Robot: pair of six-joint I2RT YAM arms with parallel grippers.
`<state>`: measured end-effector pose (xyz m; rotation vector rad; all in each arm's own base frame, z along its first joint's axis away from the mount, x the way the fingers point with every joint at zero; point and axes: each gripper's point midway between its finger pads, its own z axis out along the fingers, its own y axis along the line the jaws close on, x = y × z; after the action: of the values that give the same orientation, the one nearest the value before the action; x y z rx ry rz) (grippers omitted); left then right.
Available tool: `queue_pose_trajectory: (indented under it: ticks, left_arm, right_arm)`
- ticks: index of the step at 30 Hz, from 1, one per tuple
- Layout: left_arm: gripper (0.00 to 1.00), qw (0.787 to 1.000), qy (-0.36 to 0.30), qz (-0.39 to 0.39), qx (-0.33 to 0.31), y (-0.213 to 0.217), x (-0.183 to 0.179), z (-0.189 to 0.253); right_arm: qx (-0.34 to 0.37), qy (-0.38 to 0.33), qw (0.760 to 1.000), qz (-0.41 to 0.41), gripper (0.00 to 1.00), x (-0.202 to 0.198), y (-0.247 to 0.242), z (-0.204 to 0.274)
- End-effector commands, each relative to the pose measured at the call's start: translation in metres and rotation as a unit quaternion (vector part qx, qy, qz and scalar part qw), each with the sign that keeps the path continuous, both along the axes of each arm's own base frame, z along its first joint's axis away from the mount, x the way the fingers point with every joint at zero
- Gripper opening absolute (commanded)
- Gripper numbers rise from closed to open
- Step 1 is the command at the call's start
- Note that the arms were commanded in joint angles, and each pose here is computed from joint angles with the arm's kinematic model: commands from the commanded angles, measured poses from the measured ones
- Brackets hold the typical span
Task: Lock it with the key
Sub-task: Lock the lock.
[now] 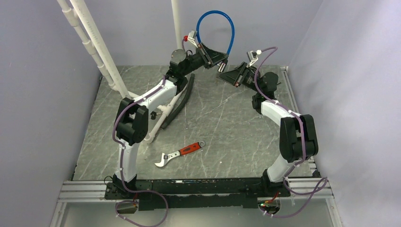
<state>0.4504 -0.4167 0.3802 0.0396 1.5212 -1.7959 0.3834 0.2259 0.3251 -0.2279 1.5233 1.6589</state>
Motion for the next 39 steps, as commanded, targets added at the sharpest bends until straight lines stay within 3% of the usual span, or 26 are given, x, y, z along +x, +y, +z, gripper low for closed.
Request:
queue_pose_trajectory:
  ticks: [1,8,18,23,33,38,39]
  left_arm:
    - [0.00,0.995,-0.090,-0.004,-0.033,0.012,-0.027,0.058]
    - [0.00,0.993,-0.120,0.000,-0.008,0.012,-0.029,0.051]
    - [0.00,0.971,-0.218,0.021,0.097,0.009,-0.040,0.022]
    - [0.00,0.962,-0.247,0.025,0.111,0.006,-0.048,0.021]
    - [0.00,0.910,-0.326,0.111,0.231,-0.007,-0.052,0.002]
    - [0.00,0.918,-0.311,0.106,0.220,-0.003,-0.053,0.002]
    - [0.00,0.922,-0.312,0.104,0.202,-0.002,-0.055,0.009]
  right_arm:
    - [0.006,-0.051,0.999,0.018,0.21,-0.010,-0.002,0.023]
    - [0.001,-0.050,0.999,0.014,0.00,-0.010,-0.004,0.027]
    - [-0.062,-0.010,0.998,-0.020,0.00,-0.006,-0.008,0.016]
    - [-0.059,-0.011,0.998,-0.020,0.00,-0.013,-0.008,0.016]
    - [-0.075,-0.044,0.995,-0.043,0.00,-0.016,-0.010,0.030]
    - [-0.085,-0.045,0.994,-0.043,0.00,-0.021,-0.010,0.020]
    - [-0.086,-0.043,0.994,-0.044,0.06,-0.021,-0.011,0.017]
